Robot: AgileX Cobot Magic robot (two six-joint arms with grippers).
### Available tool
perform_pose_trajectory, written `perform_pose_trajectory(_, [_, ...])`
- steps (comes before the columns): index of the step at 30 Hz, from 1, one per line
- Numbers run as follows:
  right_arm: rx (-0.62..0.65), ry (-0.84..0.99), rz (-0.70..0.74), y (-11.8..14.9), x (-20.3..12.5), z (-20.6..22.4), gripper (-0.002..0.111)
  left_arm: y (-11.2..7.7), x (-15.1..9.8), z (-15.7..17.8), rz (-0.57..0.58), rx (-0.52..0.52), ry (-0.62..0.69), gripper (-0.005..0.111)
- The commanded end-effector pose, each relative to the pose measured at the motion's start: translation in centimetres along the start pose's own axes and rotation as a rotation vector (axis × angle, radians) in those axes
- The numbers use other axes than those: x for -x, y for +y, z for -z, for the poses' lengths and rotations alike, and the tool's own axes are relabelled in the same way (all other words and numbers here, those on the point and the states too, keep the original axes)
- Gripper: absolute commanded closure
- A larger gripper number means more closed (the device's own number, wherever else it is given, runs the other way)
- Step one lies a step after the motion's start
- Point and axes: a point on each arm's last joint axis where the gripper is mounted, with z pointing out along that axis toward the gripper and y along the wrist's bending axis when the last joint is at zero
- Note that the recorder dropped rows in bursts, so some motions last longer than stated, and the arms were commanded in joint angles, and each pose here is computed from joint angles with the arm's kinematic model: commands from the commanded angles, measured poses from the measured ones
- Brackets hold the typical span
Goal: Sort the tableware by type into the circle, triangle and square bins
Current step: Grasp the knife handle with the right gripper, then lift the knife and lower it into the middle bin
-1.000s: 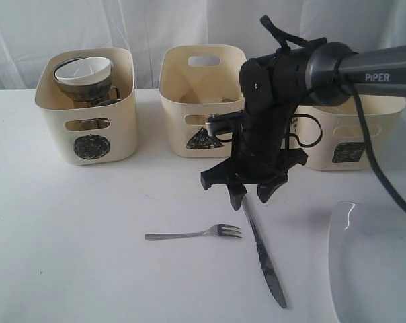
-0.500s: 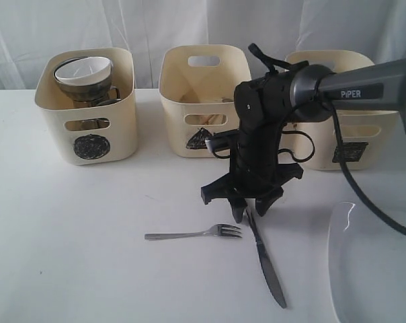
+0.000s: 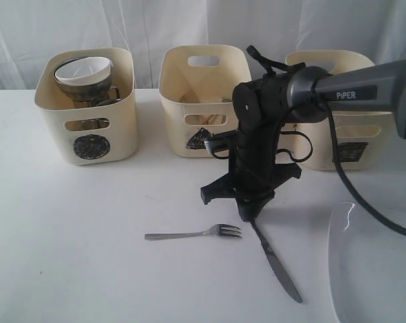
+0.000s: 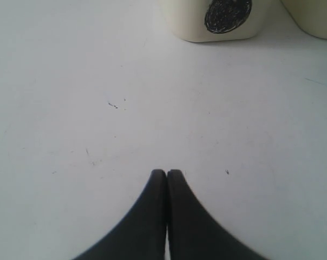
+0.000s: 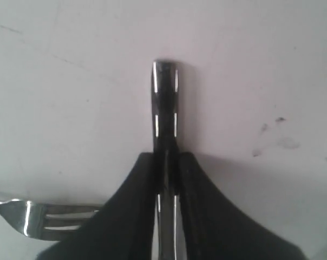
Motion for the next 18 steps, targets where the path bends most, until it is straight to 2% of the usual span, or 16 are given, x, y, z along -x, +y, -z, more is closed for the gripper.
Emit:
perform_pose_trajectory(1, [-0.01, 0.04, 0.017, 0.0, -0.4, -1.3, 0.108, 0.0, -0.1, 0.0, 0.004, -0.008, -0.001, 0.107])
perform_pose_trajectory(10, [0.02, -0.184, 0.017, 0.0, -0.5, 6.4, 0.108, 0.0, -0.1, 0.0, 0.004, -0.008, -0.001, 0.107])
perform_pose_trajectory(18, [0.045, -0.238, 0.013, 0.2, -1.2, 9.3, 0.108, 0.0, -0.1, 0.0, 0.004, -0.008, -0.001, 0.107])
